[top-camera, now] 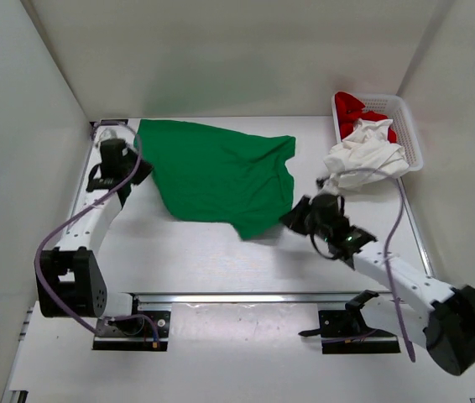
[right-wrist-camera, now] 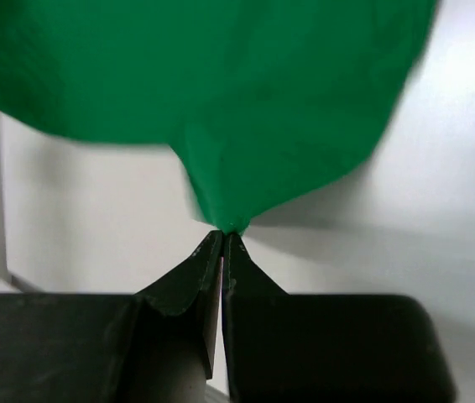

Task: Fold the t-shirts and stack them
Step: Flatten out the tshirt

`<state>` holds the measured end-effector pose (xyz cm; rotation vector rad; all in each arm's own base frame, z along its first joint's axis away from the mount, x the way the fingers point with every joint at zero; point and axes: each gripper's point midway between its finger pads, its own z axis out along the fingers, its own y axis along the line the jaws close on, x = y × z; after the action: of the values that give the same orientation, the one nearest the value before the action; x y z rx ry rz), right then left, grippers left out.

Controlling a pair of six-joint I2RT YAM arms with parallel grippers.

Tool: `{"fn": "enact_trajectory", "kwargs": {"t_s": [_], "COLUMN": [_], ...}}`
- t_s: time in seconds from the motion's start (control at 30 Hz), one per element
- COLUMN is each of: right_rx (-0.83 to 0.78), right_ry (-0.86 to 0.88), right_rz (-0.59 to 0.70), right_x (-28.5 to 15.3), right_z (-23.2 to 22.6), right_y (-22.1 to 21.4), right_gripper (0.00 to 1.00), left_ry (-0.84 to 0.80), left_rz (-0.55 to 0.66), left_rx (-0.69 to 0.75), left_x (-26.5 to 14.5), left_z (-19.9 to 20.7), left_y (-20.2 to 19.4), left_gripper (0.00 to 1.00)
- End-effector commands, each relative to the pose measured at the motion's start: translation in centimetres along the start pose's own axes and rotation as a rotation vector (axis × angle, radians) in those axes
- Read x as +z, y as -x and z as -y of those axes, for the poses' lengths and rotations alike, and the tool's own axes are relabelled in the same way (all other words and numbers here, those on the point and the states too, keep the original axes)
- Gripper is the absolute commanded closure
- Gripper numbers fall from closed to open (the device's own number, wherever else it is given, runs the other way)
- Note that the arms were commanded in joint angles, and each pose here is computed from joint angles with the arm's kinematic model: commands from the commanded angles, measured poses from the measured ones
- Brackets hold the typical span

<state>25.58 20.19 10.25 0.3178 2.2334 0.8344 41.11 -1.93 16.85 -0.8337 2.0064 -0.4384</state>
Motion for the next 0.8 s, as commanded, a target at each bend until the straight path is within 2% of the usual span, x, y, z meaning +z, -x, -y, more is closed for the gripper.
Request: {"fn": "enact_trajectory", "kwargs": {"t_s": [0.0, 0.03, 0.07, 0.1, 0.13, 0.17, 0.2, 0.23, 0.27, 0.3, 0.33, 0.37, 0.43, 0.53, 0.6, 0.63, 0.67, 0.77], "right_rx": [-0.222, -0.265, -0.322, -0.378, -0.392, -0.452, -0.466, -0.503, -0.567, -0.543, -0.548, -0.604, -0.613, -0.65, -0.672, -0.717, -0.674, -0.64], "right_ry": [-0.067, -0.072, -0.101, -0.092, -0.052, -0.111, -0.072, -0.035, -0.088, -0.067, -0.084, -0.063, -0.004, -0.056, -0.067, -0.023, -0.076, -0.046], "right_rz": [0.321, 0.41, 0.429, 0.475, 0.569, 0.543, 0.628, 0.704, 0.685, 0.796, 0.893, 0.913, 1.002, 1.143, 1.158, 1.109, 1.054, 0.867], "right_x": [-6.3, -8.9, -9.5, -11.4, -14.8, -14.2, -18.1, -20.6, -18.9, -23.4, -25.1, -25.2, -27.4, -30.1, -29.2, -27.3, -24.7, -16.7], "right_z": [-4.5, -6.7, -7.3, -10.2, -14.0, -14.4, -17.9, -21.5, -22.1, -24.5, -26.4, -27.6, -30.3, -32.2, -31.9, -31.8, -28.8, -23.6], "right_y": [12.5, 16.2, 17.9, 20.7, 24.3, 25.0, 27.8, 30.5, 31.4, 34.1, 36.5, 35.9, 36.4, 37.6, 38.6, 38.7, 40.4, 42.9], "right_gripper": [1.0, 1.0, 1.0, 1.0, 1.0, 1.0, 1.0, 1.0, 1.0, 1.0, 1.0, 1.0, 1.0, 1.0, 1.0, 1.0, 1.0, 1.0], "left_ry": [-0.179, -0.24, -0.305, -0.341, -0.363, -0.389, -0.372, -0.423, -0.463, -0.472, -0.509, -0.548, -0.566, -0.543, -0.498, -0.473, -0.448, -0.379], "left_rz": [0.088, 0.094, 0.104, 0.151, 0.171, 0.212, 0.206, 0.265, 0.292, 0.267, 0.297, 0.319, 0.368, 0.368, 0.333, 0.309, 0.281, 0.258], "left_rx": [0.116, 0.077, 0.052, 0.036, 0.035, 0.049, 0.053, 0.055, 0.05, 0.022, 0.024, 0.028, 0.028, 0.028, 0.02, 0.017, 0.016, 0.03], "left_x": [-4.5, -5.7, -7.1, -9.0, -10.1, -12.2, -12.3, -15.3, -16.8, -16.8, -18.5, -20.1, -21.6, -20.6, -17.7, -15.9, -14.1, -9.8], "left_z": [8.6, 10.2, 12.4, 13.7, 14.7, 16.7, 16.5, 18.4, 19.4, 19.1, 19.8, 20.7, 20.8, 20.2, 19.3, 19.1, 18.9, 17.5], "left_y": [4.7, 6.7, 8.0, 11.1, 12.3, 14.5, 15.3, 17.9, 20.0, 20.9, 22.9, 23.6, 24.2, 23.8, 23.1, 22.6, 21.7, 19.5], "left_gripper": [1.0, 1.0, 1.0, 1.0, 1.0, 1.0, 1.0, 1.0, 1.0, 1.0, 1.0, 1.0, 1.0, 1.0, 1.0, 1.0, 1.0, 1.0]}}
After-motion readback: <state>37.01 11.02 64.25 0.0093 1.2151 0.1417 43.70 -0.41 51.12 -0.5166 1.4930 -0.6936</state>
